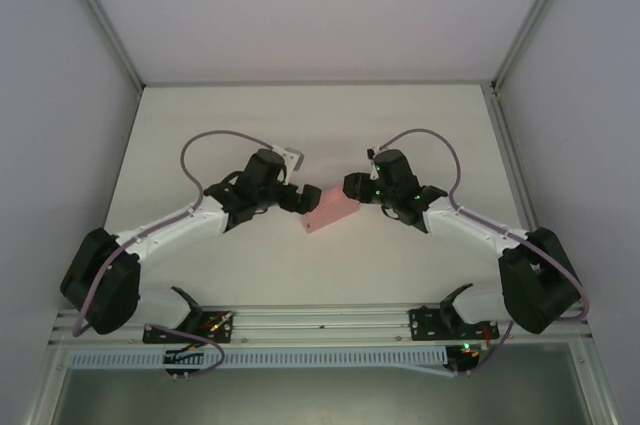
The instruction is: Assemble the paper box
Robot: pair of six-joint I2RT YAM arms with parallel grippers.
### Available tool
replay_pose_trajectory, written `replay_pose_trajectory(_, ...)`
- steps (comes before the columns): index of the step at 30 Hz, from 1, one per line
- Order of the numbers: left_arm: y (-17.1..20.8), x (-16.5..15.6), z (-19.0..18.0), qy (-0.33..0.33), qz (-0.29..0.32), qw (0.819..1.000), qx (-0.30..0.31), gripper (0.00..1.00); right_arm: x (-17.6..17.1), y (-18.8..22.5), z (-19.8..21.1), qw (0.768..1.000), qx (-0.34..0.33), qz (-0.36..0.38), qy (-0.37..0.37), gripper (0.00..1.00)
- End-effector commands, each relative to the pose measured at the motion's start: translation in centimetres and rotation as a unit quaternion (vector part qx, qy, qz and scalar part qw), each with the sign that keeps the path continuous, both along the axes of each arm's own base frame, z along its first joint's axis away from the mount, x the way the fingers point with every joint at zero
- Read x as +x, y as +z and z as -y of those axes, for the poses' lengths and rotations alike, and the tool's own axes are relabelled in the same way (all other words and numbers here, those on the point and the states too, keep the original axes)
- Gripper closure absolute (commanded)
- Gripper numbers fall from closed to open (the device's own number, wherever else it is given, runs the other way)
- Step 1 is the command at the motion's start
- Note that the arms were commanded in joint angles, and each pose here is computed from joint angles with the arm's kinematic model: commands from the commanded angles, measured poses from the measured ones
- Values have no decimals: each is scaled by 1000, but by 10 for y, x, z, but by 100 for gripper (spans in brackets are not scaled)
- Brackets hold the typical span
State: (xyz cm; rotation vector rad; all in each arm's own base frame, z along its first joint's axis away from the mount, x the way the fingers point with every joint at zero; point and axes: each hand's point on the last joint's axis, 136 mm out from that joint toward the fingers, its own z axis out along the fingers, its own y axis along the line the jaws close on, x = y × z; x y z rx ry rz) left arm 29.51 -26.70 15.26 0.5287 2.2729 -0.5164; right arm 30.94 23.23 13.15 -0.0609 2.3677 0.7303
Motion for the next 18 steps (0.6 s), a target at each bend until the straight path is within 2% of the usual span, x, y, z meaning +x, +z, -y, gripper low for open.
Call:
replay_pose_trajectory(1,42,16,-20,40,50,998,9,0,6,22,2,1000,-13,16,7,42)
replay_pose_trajectory(2,51,22,-27,57,61,996,6,0,8,27,2,1000,-17,23,13,35)
replay_pose_trajectory(5,73,42,-59,113,87,990,-1,0,14,40,1,997,-36,45,57,1)
replay_pose_trajectory(8,83,62,-100,178,96,979,-11,0,8,61,-19,976,-48,107,183,0)
replay_pose_trajectory(10,85,72,-127,211,103,972,-13,0,-10,69,-37,937,-60,158,306,0)
replay_pose_trajectory(13,82,81,-160,249,105,963,-6,0,-26,66,-41,872,-120,199,431,0)
replay_pose_trajectory(14,80,83,-169,260,103,960,-5,0,-31,62,-40,846,-140,207,470,0)
replay_pose_trajectory(15,77,84,-178,268,100,958,-4,0,-39,59,-41,811,-154,221,519,0)
replay_pose_trajectory(18,70,85,-195,285,93,954,-7,0,-51,52,-47,743,-209,229,593,0)
